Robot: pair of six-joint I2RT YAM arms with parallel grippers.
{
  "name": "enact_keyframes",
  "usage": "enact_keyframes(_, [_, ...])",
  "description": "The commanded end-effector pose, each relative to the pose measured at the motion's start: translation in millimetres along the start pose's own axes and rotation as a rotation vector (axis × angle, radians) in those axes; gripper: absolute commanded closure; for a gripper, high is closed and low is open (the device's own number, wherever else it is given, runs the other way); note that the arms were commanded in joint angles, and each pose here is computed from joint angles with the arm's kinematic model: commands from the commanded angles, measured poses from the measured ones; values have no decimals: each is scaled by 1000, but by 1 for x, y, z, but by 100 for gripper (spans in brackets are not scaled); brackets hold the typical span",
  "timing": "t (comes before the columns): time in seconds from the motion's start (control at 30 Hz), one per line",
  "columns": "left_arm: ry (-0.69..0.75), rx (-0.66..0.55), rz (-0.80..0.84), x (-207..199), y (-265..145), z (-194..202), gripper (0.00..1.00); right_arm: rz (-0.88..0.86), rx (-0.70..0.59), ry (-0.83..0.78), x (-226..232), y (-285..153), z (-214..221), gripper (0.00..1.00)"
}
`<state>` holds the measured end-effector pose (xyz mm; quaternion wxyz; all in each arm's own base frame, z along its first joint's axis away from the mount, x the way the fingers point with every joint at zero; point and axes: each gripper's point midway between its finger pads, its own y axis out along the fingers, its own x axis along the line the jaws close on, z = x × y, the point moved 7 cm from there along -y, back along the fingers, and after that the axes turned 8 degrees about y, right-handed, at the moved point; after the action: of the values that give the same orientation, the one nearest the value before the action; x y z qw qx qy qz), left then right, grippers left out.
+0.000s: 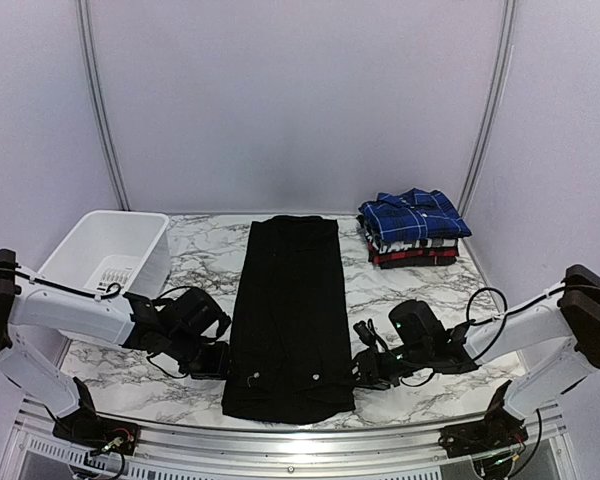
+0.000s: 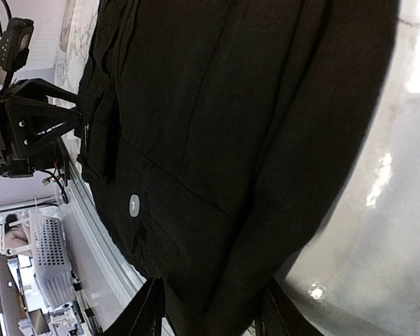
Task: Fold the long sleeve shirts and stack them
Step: Pick up the rectangle-folded shirt from the center of the board.
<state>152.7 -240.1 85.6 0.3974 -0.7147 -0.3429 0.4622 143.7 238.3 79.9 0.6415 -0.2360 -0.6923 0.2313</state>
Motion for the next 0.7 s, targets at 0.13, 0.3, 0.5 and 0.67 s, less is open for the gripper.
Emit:
enact_keyframes(0.13, [-17, 83, 12, 2, 19, 20, 73, -4, 16, 40, -2, 8, 5, 61])
enact_keyframes(0.3, [-22, 72, 45, -7, 16, 18, 90, -29, -5, 28, 8, 6, -3, 77])
enact_keyframes(0.5, [-25, 6, 118, -27, -3, 0, 100, -73, -30, -10, 30, -6, -12, 100])
enact_keyframes(0.67, [-25, -68, 155, -42, -25, -21, 100, -117, -82, -43, 55, -21, -28, 100])
